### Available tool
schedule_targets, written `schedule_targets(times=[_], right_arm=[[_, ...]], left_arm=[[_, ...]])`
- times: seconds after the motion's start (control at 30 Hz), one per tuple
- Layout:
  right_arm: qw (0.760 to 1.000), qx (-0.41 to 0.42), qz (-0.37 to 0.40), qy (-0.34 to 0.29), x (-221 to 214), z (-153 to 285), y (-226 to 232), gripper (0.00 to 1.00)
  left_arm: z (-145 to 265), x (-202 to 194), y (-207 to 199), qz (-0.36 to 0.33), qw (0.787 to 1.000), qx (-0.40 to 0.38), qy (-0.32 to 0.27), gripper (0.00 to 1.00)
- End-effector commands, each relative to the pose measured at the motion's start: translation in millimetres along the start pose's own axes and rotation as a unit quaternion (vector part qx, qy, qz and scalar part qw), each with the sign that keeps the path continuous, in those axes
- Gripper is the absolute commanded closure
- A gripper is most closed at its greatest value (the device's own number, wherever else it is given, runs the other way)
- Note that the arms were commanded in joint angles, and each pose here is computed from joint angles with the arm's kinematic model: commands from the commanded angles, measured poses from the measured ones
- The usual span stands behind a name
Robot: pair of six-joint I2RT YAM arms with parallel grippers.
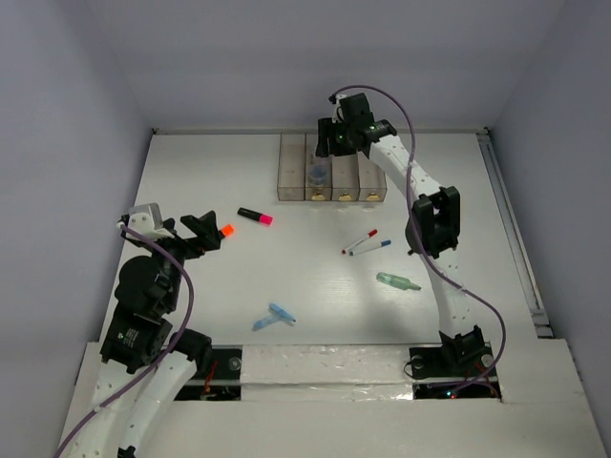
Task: Sort the stationery into containers
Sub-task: Place the stationery in the storage box.
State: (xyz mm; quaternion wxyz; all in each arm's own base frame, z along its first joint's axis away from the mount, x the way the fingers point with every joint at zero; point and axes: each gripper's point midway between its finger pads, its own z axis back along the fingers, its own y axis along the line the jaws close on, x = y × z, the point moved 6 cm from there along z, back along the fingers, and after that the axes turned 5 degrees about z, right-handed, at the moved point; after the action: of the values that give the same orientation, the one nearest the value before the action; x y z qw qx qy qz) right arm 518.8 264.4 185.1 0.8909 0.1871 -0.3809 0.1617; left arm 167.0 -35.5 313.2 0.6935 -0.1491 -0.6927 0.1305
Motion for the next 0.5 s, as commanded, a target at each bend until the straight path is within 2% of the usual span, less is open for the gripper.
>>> schedule_targets(times=[0.0,0.47], right_arm=[[0.999,-0.014,0.018,-0.036,18,-2,-5,0.71],[0.999,0.05,0.002,0.012,-10,-16,6,0.72]], left_arm=[[-3,5,-1,0.001,1.0,-0.002,-0.016,0.01],[-2,6,-1,0.004,1.0,0.0,-0.021,0.01]])
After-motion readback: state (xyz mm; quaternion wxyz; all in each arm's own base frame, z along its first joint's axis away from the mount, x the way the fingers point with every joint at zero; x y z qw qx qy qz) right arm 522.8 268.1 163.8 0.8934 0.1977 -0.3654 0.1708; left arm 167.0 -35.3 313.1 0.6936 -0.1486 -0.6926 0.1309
